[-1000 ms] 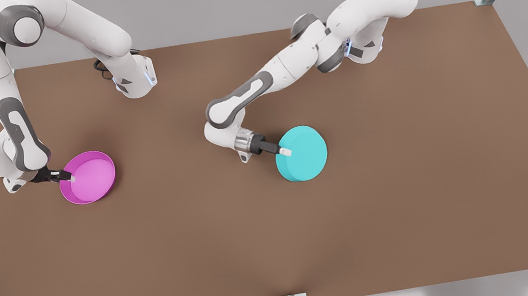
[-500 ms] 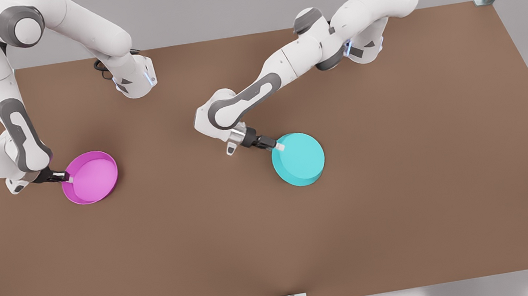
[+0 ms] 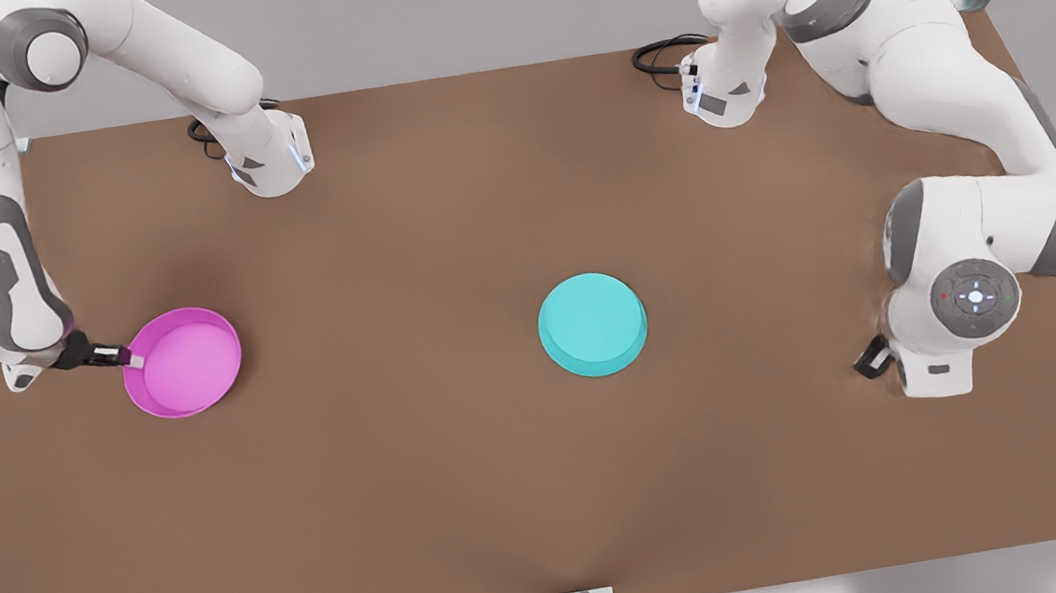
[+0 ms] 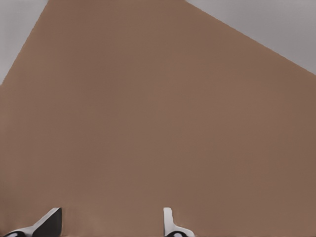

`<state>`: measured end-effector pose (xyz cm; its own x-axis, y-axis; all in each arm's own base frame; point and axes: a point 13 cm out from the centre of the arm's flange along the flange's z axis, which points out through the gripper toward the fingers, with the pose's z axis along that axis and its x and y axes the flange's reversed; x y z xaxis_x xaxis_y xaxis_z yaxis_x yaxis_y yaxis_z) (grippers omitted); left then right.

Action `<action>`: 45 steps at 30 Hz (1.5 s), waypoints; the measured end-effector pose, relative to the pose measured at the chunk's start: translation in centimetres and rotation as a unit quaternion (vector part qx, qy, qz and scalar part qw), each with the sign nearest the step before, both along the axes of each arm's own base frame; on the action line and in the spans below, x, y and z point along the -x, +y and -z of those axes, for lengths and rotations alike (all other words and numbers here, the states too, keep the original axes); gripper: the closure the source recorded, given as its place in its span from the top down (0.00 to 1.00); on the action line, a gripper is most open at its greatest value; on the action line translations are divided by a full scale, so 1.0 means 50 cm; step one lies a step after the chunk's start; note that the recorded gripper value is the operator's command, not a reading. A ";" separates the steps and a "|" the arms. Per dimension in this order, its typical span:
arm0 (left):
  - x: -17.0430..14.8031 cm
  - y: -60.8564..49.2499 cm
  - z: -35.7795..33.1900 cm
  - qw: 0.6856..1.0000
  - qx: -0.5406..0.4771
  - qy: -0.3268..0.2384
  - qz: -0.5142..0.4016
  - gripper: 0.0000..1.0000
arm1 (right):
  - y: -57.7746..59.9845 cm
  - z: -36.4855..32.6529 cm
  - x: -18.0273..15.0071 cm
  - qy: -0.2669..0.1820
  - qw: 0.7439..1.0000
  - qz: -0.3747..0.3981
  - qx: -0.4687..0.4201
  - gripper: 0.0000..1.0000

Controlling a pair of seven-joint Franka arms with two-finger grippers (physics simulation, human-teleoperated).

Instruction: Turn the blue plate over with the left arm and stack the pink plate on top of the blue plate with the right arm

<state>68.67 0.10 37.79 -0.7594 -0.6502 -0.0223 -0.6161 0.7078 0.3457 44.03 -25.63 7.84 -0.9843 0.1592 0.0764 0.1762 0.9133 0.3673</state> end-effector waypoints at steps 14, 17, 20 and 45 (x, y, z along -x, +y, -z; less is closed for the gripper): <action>0.321 0.090 -0.248 0.985 0.076 0.085 0.133 1.00 | 0.755 -0.226 -0.319 -0.086 0.961 -0.240 -0.105 0.21; 0.302 0.072 -0.242 0.976 0.098 0.076 0.179 1.00 | 1.020 -0.253 -0.335 -0.101 0.946 -0.287 -0.111 0.21; 0.290 0.063 -0.242 0.968 0.110 0.071 0.215 1.00 | 1.252 -0.237 -0.319 -0.108 0.939 -0.304 -0.117 0.21; 0.257 0.041 -0.208 0.919 0.143 0.094 0.354 1.00 | 1.598 -0.055 -0.179 -0.032 0.978 -0.175 -0.106 0.21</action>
